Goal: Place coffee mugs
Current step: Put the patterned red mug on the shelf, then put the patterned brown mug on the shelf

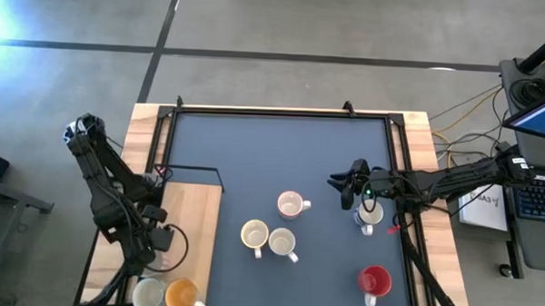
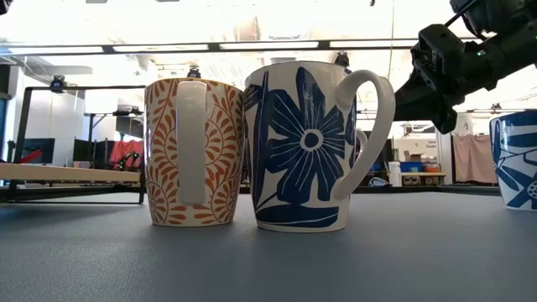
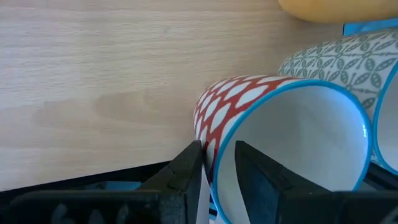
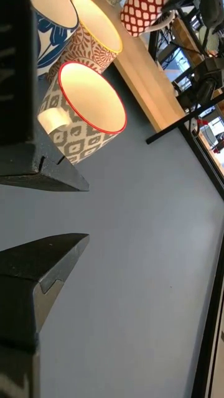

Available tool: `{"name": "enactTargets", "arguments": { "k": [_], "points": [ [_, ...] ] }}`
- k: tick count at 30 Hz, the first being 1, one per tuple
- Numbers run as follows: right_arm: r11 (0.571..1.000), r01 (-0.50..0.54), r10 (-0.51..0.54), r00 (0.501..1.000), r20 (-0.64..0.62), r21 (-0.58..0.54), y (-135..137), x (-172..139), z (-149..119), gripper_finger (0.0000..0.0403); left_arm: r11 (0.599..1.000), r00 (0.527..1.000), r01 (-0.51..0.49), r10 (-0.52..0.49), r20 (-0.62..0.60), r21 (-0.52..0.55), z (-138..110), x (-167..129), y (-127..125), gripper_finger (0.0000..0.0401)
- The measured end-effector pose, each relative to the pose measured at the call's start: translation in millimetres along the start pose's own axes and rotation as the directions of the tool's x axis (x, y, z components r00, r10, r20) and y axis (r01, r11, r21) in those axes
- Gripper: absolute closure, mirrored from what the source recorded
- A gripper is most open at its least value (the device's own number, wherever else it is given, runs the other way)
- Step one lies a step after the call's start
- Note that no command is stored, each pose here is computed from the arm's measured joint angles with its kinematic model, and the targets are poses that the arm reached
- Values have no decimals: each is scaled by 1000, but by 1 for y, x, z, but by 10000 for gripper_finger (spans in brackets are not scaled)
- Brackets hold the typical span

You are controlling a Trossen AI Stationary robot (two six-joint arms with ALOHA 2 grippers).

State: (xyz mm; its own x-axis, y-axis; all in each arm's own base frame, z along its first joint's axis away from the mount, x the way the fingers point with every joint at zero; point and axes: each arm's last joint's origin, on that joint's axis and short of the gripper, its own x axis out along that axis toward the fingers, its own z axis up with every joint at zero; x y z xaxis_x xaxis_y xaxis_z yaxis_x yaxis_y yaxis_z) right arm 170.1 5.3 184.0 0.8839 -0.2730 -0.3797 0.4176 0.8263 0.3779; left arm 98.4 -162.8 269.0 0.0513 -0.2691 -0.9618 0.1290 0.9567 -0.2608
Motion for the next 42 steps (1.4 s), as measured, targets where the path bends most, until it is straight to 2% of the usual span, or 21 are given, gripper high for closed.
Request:
{"name": "enactTargets", "arguments": {
  "k": [14, 28, 34, 42],
  "points": [
    [1000, 0, 0, 1000, 0, 0, 0, 0, 0, 296, 1000, 999, -26, 27, 29, -7, -1, -8, 1, 322],
    [1000, 0, 0, 1000, 0, 0, 0, 0, 0, 296, 994, 991, -102, 104, 79, -38, -1, -30, 3, 322],
    [1000, 0, 0, 1000, 0, 0, 0, 0, 0, 296, 987, 971, -142, 154, 181, -81, 13, -40, 10, 322],
    [1000, 0, 0, 1000, 0, 0, 0, 0, 0, 296, 978, 961, -164, 188, 202, -129, 38, -41, 25, 310]
  ]
}}
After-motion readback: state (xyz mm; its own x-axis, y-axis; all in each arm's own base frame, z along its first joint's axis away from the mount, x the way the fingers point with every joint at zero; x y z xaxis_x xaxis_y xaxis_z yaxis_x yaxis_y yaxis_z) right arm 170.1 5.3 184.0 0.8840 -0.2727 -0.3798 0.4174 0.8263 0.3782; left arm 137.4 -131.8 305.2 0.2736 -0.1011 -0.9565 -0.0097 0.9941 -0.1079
